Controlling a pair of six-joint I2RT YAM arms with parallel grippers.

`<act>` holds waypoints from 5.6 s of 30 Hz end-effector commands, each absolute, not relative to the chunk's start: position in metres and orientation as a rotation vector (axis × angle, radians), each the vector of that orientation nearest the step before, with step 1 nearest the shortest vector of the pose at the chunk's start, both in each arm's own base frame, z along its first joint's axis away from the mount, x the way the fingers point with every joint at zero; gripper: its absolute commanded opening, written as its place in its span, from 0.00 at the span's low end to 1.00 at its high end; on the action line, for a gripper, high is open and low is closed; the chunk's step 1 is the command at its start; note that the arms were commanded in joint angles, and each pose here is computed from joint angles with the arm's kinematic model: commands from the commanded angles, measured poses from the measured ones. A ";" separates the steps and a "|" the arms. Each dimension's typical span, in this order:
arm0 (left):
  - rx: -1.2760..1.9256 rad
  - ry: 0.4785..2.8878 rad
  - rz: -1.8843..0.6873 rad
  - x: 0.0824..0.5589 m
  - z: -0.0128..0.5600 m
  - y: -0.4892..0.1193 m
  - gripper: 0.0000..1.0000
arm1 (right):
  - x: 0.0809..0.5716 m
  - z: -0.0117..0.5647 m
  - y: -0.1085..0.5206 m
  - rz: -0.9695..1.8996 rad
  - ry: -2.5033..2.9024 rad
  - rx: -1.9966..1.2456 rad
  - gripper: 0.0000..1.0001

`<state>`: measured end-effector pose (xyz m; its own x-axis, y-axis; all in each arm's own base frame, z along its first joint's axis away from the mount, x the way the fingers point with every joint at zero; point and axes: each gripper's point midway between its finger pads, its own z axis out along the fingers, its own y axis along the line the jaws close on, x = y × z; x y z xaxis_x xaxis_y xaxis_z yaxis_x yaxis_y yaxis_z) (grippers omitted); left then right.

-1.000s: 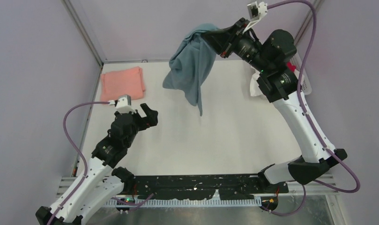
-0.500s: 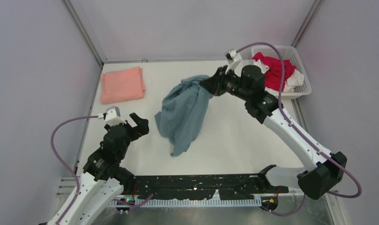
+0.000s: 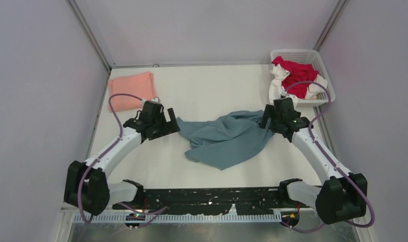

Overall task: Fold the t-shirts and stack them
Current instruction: Move the tshirt to the center of the board, then flatten out the tshirt

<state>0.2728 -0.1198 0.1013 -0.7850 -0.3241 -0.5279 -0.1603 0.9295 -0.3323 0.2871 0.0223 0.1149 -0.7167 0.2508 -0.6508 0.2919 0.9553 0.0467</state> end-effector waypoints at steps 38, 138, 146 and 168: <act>-0.350 2.676 -0.465 0.345 0.070 -0.182 0.00 | 0.331 0.147 0.019 0.120 2.157 0.584 0.95; -0.351 2.334 -0.073 0.434 0.177 -0.077 1.00 | 0.558 0.322 0.095 0.266 1.674 -0.024 0.95; -0.346 2.415 -0.227 0.398 0.161 -0.094 1.00 | 0.472 0.286 0.131 0.318 1.855 -0.063 0.95; -0.405 2.687 -0.607 0.381 0.072 -0.159 1.00 | 0.381 0.062 0.096 0.158 2.461 0.304 0.95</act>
<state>0.3618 -0.1439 0.0614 -0.8995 -0.3411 -0.2730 -0.2164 0.8907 -0.3998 0.3439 0.1119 0.0501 -0.8243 0.1916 -0.5327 0.1004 0.9756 0.1955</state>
